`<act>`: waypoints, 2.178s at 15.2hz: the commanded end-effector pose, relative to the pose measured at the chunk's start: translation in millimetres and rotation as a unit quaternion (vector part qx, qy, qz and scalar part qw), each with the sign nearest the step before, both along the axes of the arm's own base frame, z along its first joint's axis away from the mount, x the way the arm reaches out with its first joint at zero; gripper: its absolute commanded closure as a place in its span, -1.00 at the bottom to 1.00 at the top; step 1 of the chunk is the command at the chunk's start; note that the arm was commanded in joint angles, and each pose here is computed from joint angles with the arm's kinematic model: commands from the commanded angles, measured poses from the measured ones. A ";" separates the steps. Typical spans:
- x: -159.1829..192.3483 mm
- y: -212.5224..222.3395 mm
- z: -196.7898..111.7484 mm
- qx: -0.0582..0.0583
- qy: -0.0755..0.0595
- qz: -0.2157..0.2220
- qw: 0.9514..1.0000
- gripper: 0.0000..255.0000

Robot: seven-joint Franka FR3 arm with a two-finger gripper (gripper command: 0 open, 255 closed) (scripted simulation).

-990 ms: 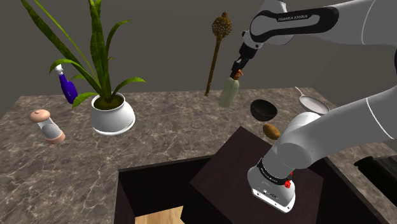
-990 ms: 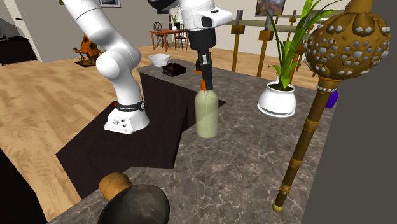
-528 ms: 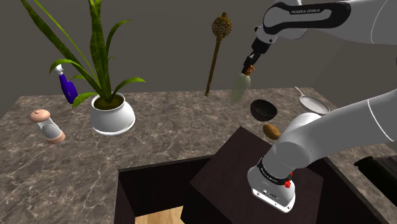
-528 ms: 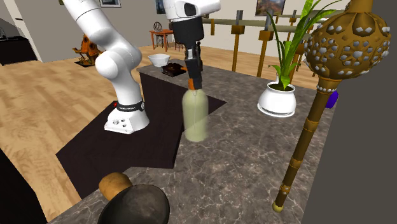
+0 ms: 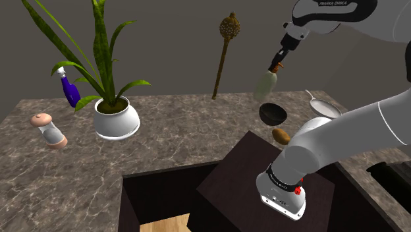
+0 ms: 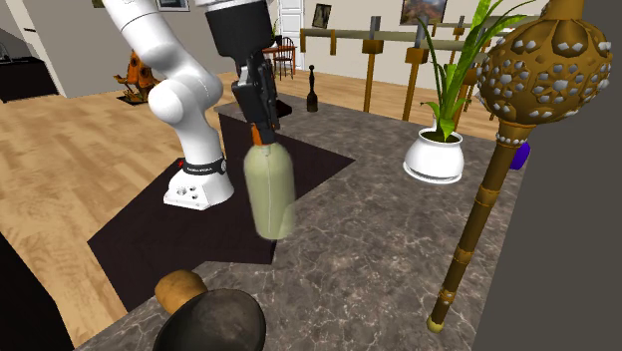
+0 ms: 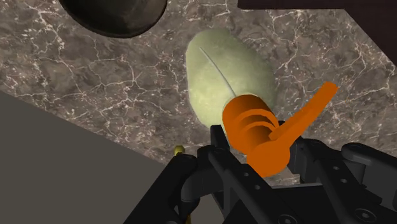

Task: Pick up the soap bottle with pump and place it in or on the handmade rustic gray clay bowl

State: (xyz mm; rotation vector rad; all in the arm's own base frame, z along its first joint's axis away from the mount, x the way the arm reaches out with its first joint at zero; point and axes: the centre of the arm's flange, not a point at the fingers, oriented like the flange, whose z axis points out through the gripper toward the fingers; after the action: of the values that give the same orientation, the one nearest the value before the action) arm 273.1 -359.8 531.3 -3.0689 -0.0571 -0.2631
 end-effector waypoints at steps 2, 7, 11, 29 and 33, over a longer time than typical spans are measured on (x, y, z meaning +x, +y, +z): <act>-20.3 -34.6 12.2 0.000 0.000 0.001 1.000 1.00; -53.8 -88.7 29.6 0.000 0.000 0.001 1.000 1.00; -80.7 -132.0 43.5 0.000 0.000 0.001 1.000 1.00; -88.4 -144.4 -42.3 0.000 0.000 0.001 1.000 1.00; -88.4 -144.4 -63.4 0.000 0.000 0.001 1.000 1.00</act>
State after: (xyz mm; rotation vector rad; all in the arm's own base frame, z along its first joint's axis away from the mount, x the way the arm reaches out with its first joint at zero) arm 185.1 -504.8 473.9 -3.0691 -0.0600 -0.2619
